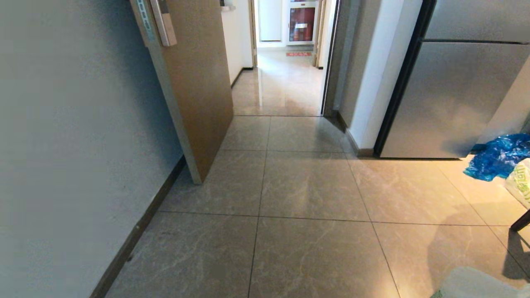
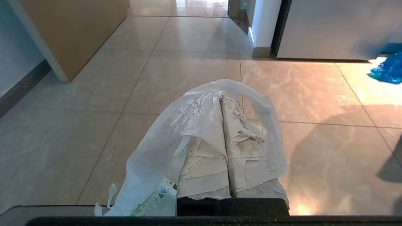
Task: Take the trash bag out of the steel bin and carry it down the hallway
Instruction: Put the trash bag at the door
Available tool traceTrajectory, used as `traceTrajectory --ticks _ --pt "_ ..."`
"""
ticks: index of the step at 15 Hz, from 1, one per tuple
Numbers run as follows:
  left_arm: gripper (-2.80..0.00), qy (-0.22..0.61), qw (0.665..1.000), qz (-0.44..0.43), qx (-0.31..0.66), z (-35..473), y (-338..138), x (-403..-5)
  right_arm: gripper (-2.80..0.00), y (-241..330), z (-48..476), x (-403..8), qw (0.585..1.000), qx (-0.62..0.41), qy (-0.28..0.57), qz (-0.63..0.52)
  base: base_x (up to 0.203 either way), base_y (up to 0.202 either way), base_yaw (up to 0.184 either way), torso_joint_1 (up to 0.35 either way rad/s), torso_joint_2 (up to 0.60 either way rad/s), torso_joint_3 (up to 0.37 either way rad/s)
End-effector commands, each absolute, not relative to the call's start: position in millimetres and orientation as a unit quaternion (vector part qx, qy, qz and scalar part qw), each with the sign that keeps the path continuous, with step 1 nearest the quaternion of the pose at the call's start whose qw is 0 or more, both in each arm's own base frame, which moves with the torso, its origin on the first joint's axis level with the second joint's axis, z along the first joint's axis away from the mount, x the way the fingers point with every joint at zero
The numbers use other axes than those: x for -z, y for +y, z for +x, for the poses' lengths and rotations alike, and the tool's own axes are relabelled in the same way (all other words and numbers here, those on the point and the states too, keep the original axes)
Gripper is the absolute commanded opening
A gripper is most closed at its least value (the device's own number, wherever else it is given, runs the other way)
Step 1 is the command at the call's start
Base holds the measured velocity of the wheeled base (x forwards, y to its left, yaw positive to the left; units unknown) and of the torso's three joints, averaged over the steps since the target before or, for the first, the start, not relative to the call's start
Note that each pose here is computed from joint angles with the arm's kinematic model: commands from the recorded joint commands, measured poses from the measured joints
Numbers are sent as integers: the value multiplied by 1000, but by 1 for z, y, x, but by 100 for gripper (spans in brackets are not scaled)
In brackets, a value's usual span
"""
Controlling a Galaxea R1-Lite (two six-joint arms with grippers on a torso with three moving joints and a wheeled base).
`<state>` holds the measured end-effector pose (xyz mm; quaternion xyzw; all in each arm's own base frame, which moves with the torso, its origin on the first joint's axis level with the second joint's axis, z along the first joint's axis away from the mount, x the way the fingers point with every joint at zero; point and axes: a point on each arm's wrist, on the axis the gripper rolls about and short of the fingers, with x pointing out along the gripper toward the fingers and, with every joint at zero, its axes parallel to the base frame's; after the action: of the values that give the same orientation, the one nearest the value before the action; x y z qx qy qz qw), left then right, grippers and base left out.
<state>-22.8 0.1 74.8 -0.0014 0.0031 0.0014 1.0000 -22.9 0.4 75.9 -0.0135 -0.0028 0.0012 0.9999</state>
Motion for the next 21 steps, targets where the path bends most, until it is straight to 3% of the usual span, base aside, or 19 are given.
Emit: traceTrajectory --ticks 1,21 --pt "-280 3 1000 -2 -2 -23 0 -75 -280 0 -23 -75 1000 -2 -2 -14 197 0 2 0 0 6" --pt "-280 3 1000 -2 -2 -23 0 -75 -280 0 -23 -75 1000 -2 -2 -14 192 0 1 3 3 3"
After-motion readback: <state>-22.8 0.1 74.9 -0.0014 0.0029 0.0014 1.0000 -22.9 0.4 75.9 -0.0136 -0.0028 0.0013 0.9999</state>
